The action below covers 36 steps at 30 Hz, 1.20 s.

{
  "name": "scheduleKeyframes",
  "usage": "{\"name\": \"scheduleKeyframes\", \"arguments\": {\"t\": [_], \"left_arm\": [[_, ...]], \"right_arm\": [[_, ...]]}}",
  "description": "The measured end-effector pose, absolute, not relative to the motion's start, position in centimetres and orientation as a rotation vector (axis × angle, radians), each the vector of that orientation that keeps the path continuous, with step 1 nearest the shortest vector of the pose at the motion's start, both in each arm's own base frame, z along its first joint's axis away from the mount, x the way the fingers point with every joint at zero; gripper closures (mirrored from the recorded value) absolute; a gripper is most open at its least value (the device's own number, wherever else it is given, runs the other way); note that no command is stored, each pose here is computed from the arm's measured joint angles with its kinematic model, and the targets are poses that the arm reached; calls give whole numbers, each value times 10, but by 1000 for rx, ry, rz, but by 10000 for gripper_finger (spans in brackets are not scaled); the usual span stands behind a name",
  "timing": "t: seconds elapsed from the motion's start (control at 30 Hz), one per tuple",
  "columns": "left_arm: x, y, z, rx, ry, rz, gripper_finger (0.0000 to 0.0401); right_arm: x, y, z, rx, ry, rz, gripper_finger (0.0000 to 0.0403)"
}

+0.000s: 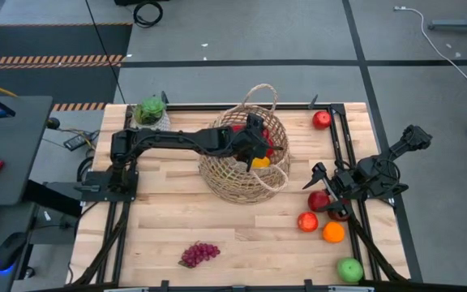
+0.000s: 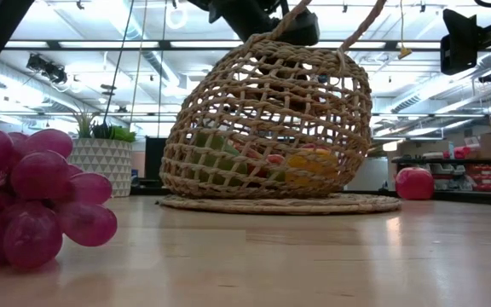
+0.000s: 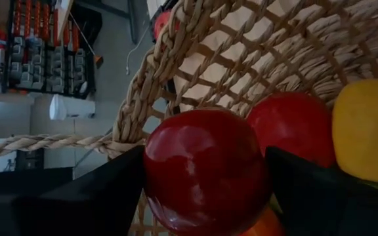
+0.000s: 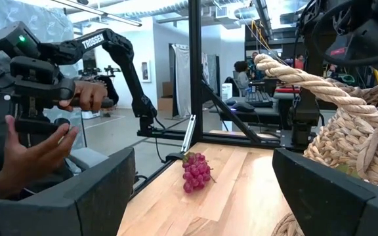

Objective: Build produce basket
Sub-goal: Put the red apple into the brown basket, then put the red pomegranate into the brown basket

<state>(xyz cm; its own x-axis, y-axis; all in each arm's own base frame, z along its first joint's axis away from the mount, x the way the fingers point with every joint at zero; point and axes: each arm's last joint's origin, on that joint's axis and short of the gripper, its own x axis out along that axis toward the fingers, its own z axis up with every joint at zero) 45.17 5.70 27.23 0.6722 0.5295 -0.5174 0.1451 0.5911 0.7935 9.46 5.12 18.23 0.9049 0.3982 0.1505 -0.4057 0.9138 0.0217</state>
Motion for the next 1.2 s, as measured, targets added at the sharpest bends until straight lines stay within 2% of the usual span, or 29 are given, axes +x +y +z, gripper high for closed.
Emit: {"name": "scheduleKeyframes", "arguments": {"t": [0.33,0.53,0.63,0.83,0.97,1.2], "left_arm": [[453,51,274,853,783,272,82],[453,50,271,820,778,199,9],[451,50,273,822,758,100,9],[449,59,276,870,790,183,9],[444,57,299,936,744,325,10],[410,63,385,945,471,601,11]], "right_arm": [[95,51,182,53,-144,415,38],[95,51,182,53,-144,415,38],[95,51,182,53,-144,415,38],[95,51,182,53,-144,415,38],[95,51,182,53,-144,415,38],[95,51,182,53,-144,415,38]]}}
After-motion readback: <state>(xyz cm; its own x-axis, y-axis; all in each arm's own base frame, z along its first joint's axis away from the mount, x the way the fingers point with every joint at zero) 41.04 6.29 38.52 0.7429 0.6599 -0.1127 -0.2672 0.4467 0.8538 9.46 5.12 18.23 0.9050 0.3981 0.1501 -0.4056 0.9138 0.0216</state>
